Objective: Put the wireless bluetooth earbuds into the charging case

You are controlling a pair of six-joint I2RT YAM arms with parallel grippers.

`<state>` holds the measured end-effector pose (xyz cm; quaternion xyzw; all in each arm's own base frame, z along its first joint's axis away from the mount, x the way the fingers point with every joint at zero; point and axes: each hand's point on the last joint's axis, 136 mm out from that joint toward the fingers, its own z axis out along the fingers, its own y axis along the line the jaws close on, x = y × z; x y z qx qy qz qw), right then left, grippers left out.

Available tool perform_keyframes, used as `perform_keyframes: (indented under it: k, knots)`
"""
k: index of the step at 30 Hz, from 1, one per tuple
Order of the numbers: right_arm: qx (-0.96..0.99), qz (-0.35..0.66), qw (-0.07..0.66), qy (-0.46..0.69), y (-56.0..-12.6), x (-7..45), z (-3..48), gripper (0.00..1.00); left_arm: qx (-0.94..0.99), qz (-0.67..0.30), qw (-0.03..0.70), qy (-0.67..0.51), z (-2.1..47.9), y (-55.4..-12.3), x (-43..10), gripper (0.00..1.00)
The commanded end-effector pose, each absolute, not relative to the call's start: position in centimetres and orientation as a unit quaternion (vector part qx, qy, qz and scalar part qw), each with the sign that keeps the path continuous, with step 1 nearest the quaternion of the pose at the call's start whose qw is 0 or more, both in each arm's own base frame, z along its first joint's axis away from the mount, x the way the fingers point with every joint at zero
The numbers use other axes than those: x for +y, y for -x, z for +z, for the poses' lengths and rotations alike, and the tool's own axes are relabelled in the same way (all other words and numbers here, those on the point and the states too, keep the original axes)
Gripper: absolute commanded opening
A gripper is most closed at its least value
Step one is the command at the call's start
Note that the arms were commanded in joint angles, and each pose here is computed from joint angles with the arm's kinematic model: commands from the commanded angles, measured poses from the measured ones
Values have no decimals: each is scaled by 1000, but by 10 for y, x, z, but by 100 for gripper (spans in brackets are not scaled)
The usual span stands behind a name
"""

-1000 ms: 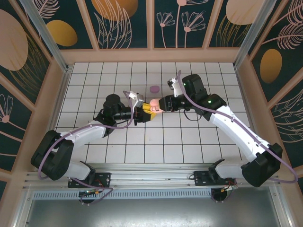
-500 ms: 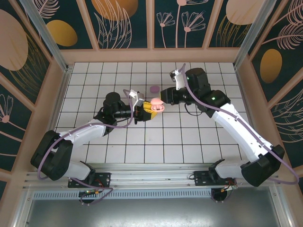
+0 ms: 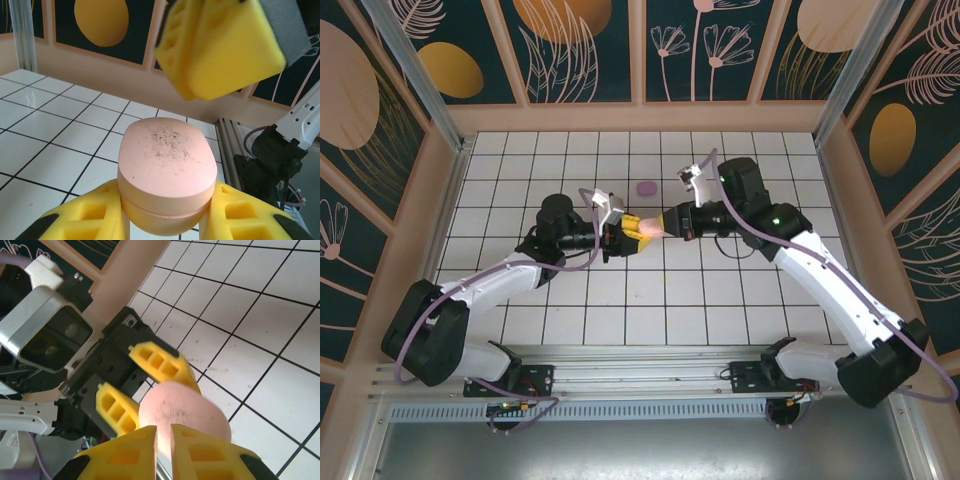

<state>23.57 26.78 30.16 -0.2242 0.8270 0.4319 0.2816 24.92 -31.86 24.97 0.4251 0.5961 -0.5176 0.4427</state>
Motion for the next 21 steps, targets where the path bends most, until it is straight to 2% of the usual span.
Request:
perform_keyframes:
  k: [1, 4, 8, 12, 21]
  knots:
    - [819, 442, 303, 204, -226, 253, 319, 22, 565, -516, 469, -441, 276, -246, -320, 22]
    - [812, 455, 323, 171, -227, 247, 329, 41, 563, -517, 471, -440, 279, -245, -319, 22]
    - [794, 508, 311, 125, -234, 247, 335, 53, 560, -517, 476, -439, 285, -243, -318, 22]
    - [775, 557, 278, 107, -231, 258, 337, 58, 556, -517, 482, -437, 291, -242, -316, 22]
    - [786, 582, 203, 58, -232, 268, 310, 64, 544, -518, 499, -433, 304, -243, -315, 23]
